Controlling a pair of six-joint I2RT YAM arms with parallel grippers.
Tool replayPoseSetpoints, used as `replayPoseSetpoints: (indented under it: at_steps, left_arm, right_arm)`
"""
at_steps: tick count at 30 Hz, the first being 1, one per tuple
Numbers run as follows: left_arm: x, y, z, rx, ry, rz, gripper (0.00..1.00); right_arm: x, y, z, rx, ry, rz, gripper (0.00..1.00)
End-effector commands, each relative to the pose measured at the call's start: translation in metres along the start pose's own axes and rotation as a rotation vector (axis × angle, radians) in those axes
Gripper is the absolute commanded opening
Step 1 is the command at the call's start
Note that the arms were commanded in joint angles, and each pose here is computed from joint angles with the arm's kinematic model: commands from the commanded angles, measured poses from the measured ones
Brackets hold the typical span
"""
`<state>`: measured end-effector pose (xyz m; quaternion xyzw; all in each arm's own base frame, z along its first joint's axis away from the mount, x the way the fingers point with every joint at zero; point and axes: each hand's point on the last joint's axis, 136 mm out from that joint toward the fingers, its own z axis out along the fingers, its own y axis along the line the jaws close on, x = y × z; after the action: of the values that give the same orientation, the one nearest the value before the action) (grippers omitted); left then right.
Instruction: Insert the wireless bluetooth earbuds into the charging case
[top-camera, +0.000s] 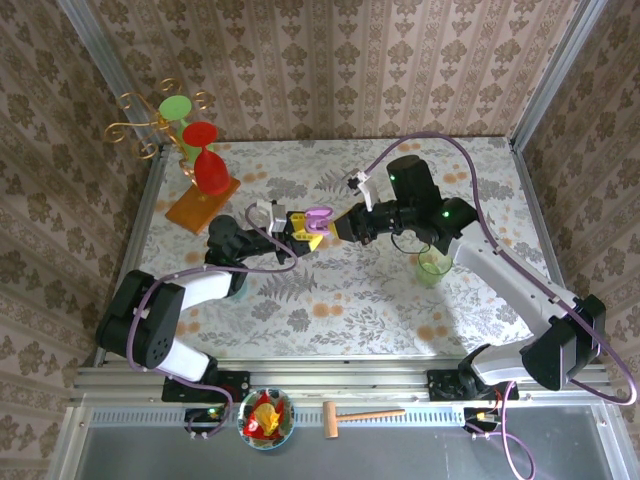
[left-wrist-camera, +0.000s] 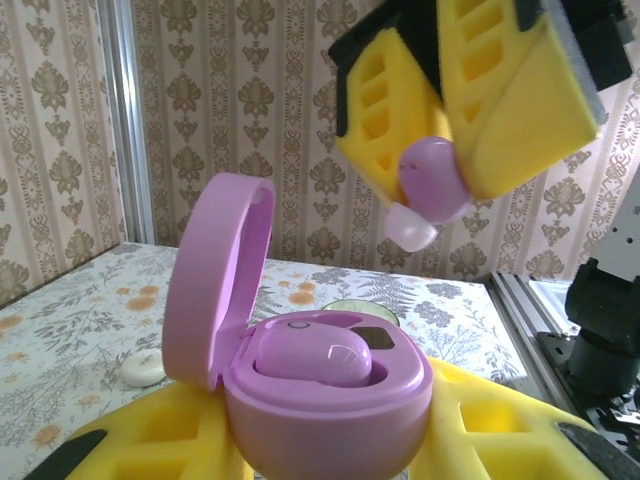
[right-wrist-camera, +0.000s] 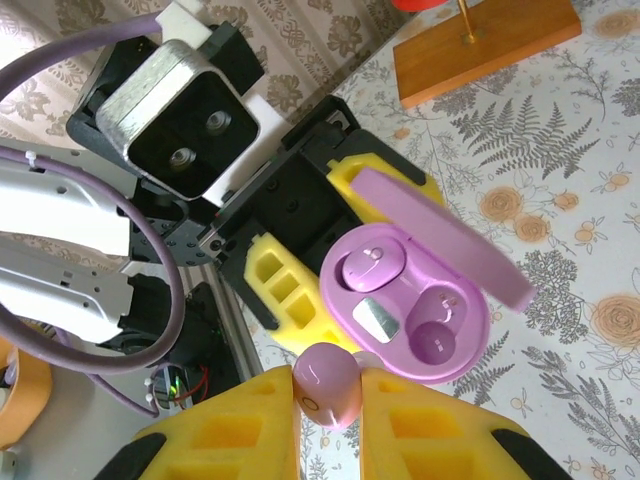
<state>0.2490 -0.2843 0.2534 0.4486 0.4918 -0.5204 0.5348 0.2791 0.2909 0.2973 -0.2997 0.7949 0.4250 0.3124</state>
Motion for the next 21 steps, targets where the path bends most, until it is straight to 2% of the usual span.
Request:
replayPoseSetpoints:
  at_steps: [1,21]
  left_arm:
    - [-0.017,-0.012,0.002,0.065,-0.025,0.060,0.20]
    - [-0.021,-0.024,0.008,0.092,-0.036,0.100,0.20]
  right_arm:
    - [-0.003,-0.004,0.002,-0.010,-0.020,0.012,0.18]
    - [0.021,-0.025,0.023,-0.003,0.062,0.092,0.18]
